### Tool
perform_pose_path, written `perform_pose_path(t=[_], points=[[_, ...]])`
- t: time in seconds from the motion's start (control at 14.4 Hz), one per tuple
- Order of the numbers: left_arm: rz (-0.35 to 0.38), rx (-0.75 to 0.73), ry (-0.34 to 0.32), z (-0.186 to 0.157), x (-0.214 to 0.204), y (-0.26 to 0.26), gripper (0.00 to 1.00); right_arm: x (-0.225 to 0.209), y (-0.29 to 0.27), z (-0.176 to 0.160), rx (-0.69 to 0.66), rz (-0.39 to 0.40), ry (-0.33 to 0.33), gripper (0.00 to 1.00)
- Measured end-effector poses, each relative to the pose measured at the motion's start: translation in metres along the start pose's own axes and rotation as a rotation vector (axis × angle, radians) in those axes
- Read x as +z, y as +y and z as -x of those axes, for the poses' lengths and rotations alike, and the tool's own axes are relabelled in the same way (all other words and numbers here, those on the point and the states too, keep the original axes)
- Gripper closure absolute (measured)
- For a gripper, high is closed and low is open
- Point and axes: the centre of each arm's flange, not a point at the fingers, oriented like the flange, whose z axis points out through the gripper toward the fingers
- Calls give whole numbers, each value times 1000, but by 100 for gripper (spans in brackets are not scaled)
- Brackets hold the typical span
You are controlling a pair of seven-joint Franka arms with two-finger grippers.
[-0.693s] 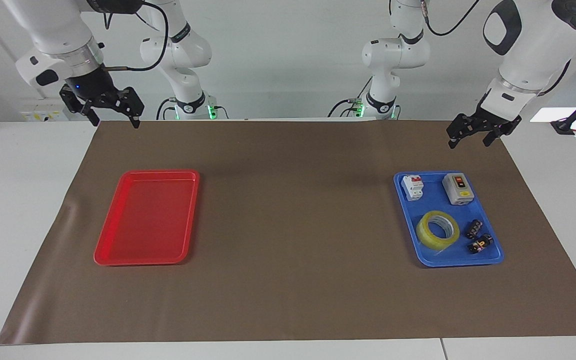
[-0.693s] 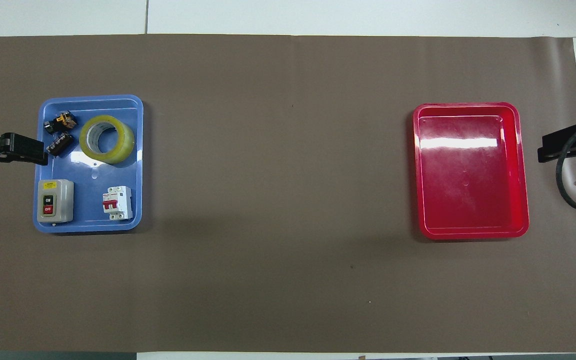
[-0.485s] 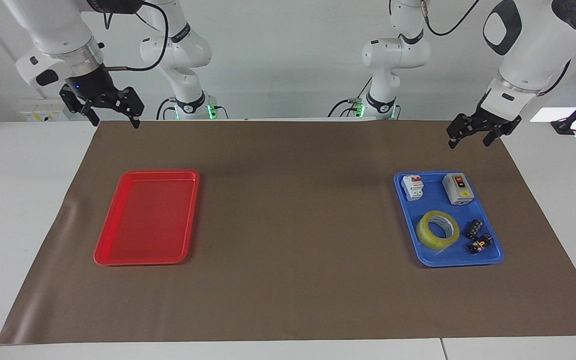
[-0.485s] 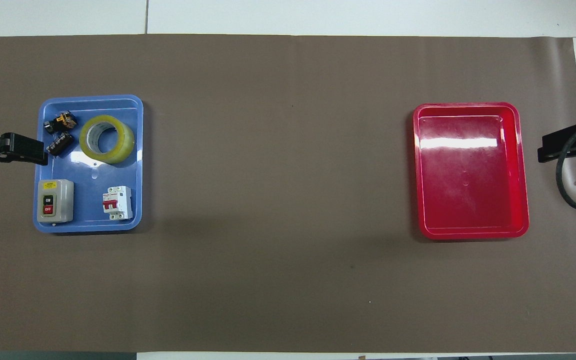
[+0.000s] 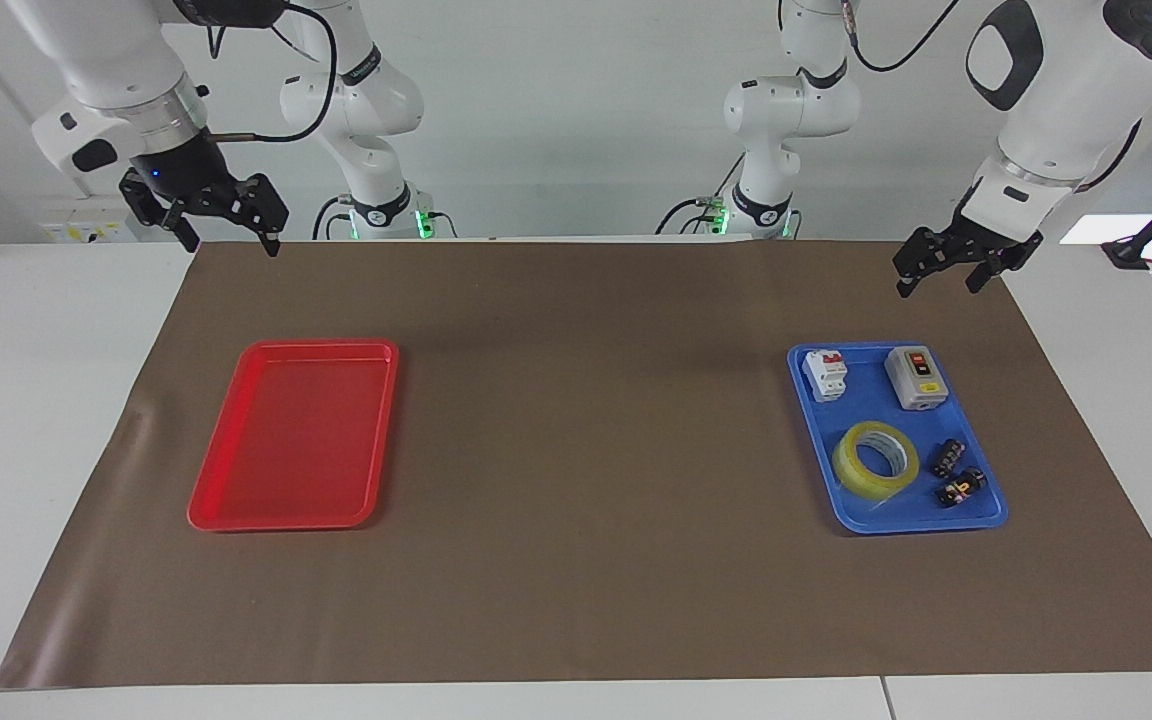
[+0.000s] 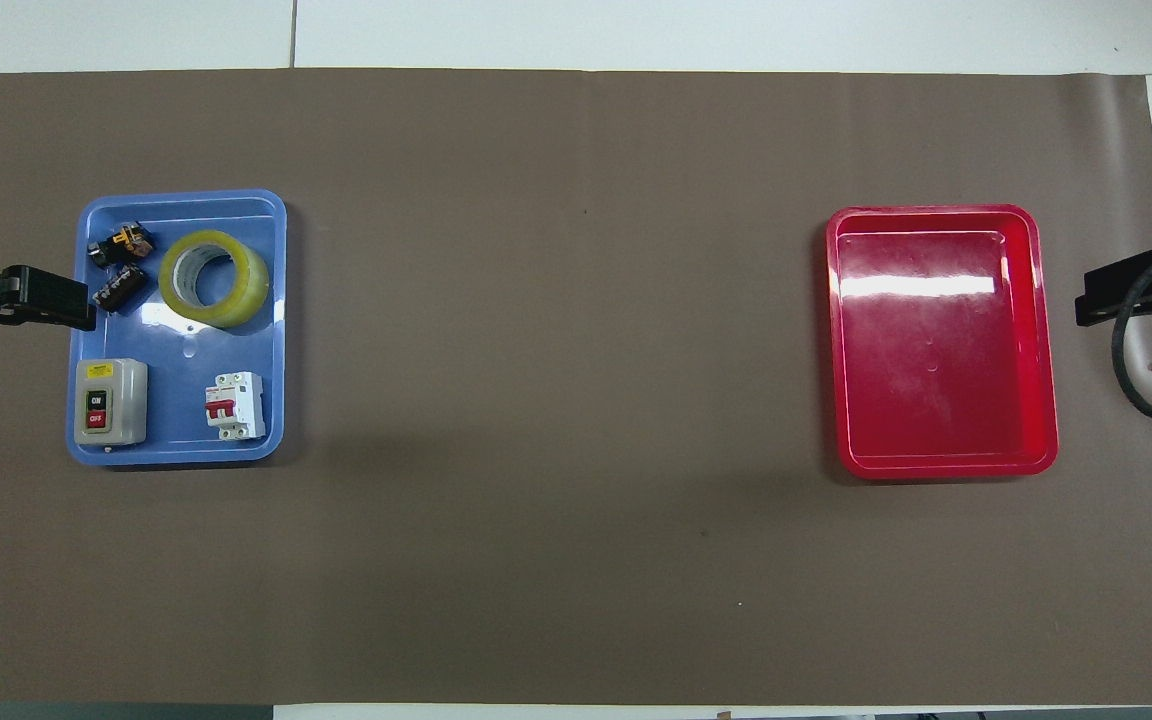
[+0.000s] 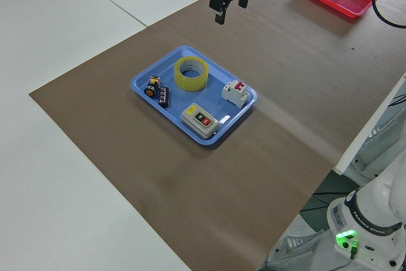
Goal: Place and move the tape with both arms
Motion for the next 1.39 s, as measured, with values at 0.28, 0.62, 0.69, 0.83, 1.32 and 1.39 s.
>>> perform_pose_path(t=[0.28,0.62,0.69,0.83,1.32,1.39], points=[[0,0,38,-7,0,0,0,0,0,0,0,0,-1,0],[-2,-28,73,-50,45,-16,0,0,0,0,0,0,-1,0],[-2,-29,81,-61,61,-17,0,0,0,0,0,0,-1,0],[-3,-27,92,-83,96,-16,0,0,0,0,0,0,-1,0],[-9,15,109,-124,216,-21,0,0,0,0,0,0,-1,0],[-10,18,108,-125,228,-23,0,0,0,0,0,0,-1,0]])
